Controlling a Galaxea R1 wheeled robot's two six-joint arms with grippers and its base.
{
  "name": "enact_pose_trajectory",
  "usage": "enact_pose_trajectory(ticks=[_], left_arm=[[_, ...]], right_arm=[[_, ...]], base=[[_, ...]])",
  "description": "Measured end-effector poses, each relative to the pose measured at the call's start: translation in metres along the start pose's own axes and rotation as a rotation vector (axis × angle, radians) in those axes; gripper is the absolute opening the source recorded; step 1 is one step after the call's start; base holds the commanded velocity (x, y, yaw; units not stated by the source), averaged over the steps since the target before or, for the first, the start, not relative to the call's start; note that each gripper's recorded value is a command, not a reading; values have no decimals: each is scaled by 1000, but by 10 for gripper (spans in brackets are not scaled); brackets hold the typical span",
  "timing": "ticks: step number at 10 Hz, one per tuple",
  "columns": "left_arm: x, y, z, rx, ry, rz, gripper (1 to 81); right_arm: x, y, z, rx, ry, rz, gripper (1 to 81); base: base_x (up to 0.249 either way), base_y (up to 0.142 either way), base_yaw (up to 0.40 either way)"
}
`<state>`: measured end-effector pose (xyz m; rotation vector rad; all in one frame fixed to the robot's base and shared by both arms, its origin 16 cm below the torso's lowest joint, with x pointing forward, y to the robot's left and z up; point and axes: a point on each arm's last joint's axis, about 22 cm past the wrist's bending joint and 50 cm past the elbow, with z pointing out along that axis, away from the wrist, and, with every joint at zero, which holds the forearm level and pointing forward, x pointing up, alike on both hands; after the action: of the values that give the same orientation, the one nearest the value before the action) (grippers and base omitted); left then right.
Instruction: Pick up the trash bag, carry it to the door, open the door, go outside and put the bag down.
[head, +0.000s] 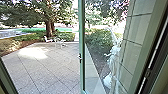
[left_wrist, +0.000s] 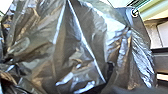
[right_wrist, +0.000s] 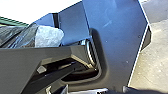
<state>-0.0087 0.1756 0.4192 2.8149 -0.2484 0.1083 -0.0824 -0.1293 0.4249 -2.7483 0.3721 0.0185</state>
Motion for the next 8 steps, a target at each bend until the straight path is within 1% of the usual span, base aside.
enact_pose_trajectory(ticks=[1,2,3,5,8], left_arm=[[2,0,0,0,4,1,10],[1,-9,-2,12,1,2,10],[-6,-8,-2,11,-5,0,10],[-6,-1,-1,3,-3,0,10],[-1,-4,-1,6,2,2,10]], right_arm=[[-2,-8,2,10,-1,6,811],[-2,-8,2,11,2,15,811],[-4,-2,1,4,2,6,811],[-5,-3,1,5,0,3,811],[-3,-6,2,9,3,4,811]], base=[[87,0,0],[88,0,0],[88,0,0],[89,0,0],[89,0,0]])
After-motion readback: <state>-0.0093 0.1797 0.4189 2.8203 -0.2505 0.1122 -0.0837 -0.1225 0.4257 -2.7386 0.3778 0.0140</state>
